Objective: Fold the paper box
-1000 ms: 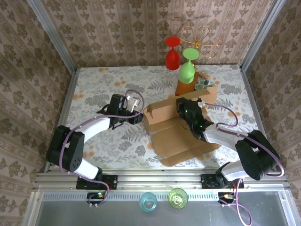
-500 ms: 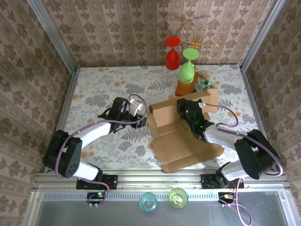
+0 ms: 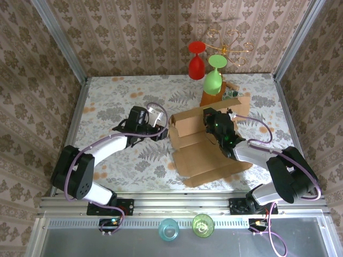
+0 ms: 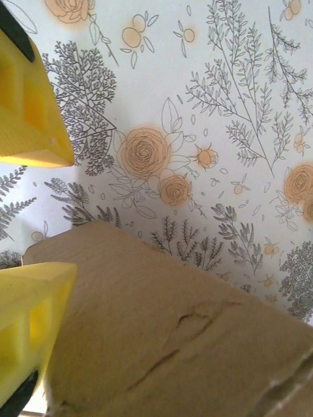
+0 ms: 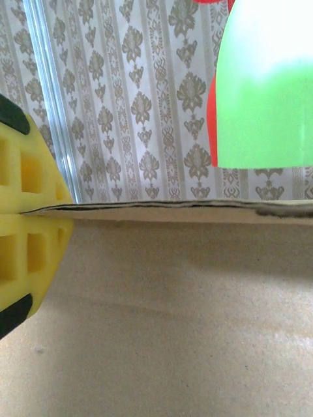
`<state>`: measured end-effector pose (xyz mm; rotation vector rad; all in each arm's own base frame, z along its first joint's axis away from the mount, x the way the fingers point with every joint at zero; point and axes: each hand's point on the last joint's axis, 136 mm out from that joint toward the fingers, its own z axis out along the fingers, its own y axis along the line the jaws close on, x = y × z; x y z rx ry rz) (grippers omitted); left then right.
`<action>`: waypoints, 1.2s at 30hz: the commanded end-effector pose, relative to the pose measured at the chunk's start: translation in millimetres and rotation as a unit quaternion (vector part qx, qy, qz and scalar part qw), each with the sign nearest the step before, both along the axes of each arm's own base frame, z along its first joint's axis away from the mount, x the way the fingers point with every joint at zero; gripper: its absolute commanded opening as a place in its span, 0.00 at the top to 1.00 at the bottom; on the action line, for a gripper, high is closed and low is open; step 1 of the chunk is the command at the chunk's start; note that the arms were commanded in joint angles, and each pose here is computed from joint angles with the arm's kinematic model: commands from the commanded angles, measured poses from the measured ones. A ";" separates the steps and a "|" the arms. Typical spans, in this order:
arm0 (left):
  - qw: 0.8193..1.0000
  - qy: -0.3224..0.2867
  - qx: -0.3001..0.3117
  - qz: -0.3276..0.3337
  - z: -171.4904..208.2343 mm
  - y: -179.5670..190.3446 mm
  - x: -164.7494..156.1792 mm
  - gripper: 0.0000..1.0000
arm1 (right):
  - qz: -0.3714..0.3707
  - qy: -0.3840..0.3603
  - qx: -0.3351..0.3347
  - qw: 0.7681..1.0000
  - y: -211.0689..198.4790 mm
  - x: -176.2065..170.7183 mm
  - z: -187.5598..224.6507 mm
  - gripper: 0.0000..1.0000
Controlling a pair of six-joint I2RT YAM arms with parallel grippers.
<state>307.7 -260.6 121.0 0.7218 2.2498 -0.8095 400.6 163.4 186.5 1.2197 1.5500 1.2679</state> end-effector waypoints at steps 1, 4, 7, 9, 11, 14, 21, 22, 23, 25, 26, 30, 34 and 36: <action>1.000 -0.014 -0.006 0.000 9.5 -5.2 9.9 0.56 | 0.022 -0.040 0.000 0.999 3.2 1.2 10.7 1.00; 1.000 -0.015 -0.011 0.001 11.4 -5.1 7.7 0.55 | 0.035 -0.053 0.000 0.998 2.1 -0.2 11.8 1.00; 1.000 -0.017 -0.010 0.005 11.9 -2.5 5.2 0.54 | 0.042 -0.057 0.002 0.997 1.5 -1.7 8.8 1.00; 1.000 -0.015 -0.008 0.006 8.8 -1.3 4.1 0.53 | 0.041 -0.052 0.003 0.998 0.7 -2.2 2.8 1.00; 1.000 -0.011 -0.005 0.005 4.9 -1.7 3.8 0.53 | 0.045 -0.056 0.007 0.997 1.6 -1.4 0.7 1.00; 1.000 -0.008 -0.007 0.005 2.1 -2.7 4.3 0.53 | 0.056 -0.062 0.012 0.996 4.5 0.3 -2.1 1.00; 1.000 -0.009 -0.012 -0.009 3.7 -6.7 -4.1 0.53 | 0.065 -0.065 0.016 0.996 2.7 -2.5 -10.2 1.00; 1.000 -0.010 -0.014 -0.012 5.6 -7.8 -7.2 0.53 | 0.065 -0.066 0.016 0.996 2.3 -2.3 -9.6 1.00; 1.000 -0.011 -0.015 -0.014 6.7 -8.8 -11.2 0.53 | 0.063 -0.067 0.016 0.996 1.2 -1.8 -9.3 1.00; 1.000 -0.015 -0.017 -0.017 9.8 -10.3 -18.4 0.53 | 0.062 -0.068 0.017 0.996 0.6 -0.8 -8.4 1.00; 1.000 -0.017 -0.018 -0.017 11.0 -10.8 -21.9 0.53 | 0.061 -0.068 0.018 0.996 0.2 0.2 -8.3 1.00; 0.999 -0.026 -0.027 -0.014 15.9 -11.3 -34.0 0.53 | 0.060 -0.068 0.020 0.996 0.5 3.5 -6.3 1.00; 0.999 -0.027 -0.032 -0.023 14.0 -14.4 -40.0 0.53 | 0.065 -0.067 0.022 0.995 3.6 6.2 -7.0 1.00; 0.999 -0.026 -0.027 -0.029 10.8 -17.7 -40.2 0.53 | 0.065 -0.067 0.023 0.995 4.2 7.5 -6.8 1.00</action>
